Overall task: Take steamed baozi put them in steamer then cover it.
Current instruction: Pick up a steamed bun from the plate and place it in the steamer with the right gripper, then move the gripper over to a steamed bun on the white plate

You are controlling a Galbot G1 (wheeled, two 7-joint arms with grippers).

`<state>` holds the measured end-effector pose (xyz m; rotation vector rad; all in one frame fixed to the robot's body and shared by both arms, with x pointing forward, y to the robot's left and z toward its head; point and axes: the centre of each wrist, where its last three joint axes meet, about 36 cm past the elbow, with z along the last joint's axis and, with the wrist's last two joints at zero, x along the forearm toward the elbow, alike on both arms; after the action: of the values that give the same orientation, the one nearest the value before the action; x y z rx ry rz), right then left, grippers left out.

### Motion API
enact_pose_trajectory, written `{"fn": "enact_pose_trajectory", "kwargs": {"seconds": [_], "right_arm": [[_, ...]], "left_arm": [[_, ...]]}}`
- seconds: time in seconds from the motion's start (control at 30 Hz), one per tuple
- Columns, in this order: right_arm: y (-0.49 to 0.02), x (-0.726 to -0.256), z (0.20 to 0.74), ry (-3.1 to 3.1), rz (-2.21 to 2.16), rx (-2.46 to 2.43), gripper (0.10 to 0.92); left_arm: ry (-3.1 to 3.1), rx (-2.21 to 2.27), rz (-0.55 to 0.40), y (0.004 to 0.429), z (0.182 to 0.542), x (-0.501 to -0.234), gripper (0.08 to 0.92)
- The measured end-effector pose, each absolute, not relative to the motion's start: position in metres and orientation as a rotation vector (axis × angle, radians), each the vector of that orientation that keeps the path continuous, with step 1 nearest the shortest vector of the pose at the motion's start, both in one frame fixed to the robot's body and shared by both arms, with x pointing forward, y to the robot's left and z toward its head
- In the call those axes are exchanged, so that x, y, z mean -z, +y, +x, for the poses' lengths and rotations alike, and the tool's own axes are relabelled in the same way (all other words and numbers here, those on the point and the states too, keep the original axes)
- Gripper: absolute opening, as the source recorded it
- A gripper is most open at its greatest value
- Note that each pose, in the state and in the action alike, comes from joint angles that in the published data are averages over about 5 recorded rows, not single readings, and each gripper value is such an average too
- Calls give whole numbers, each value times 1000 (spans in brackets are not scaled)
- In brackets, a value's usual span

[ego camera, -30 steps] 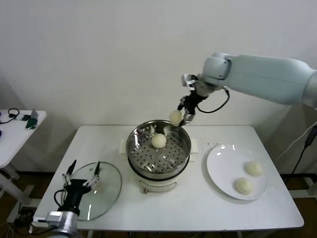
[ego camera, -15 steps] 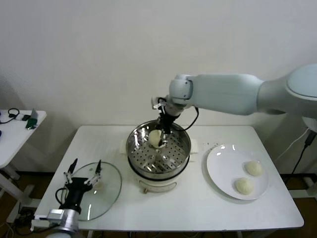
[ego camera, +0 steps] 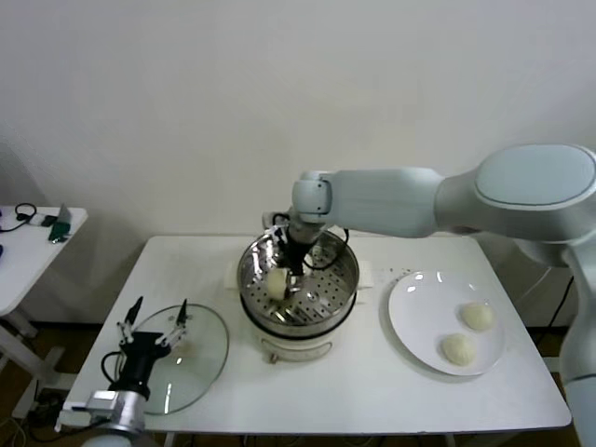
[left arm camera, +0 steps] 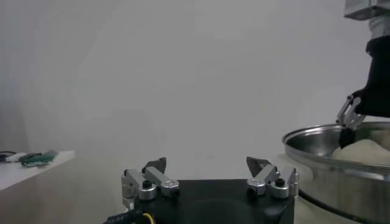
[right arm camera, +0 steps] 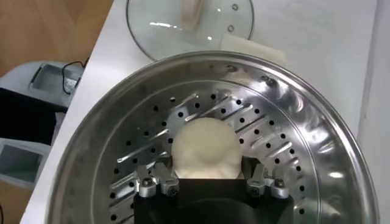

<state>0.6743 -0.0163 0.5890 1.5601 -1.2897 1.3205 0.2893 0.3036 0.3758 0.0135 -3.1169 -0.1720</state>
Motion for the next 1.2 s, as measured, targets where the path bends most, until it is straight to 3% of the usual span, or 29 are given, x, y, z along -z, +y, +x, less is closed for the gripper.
{"fn": "enact_pose_trajectory", "kwargs": {"seconds": [0.47,0.73,0.97,1.2], "right_arm": [[-2,-577,674,-1281,1571,-1326,722],[-4,-581,674,-1273,1569,-1330,820],[-21,-606,677,-1264,1577,-1346,823],[-70,-653,679,-1278,1571,-1358,823]], "left_arm": [[-3113,186,12,307,293,-374,823],[-3114,192,15,309,293,-375,823],[-3118,199,20,310,293,-377,823],[-3121,188,25,307,294,-380,823]]}}
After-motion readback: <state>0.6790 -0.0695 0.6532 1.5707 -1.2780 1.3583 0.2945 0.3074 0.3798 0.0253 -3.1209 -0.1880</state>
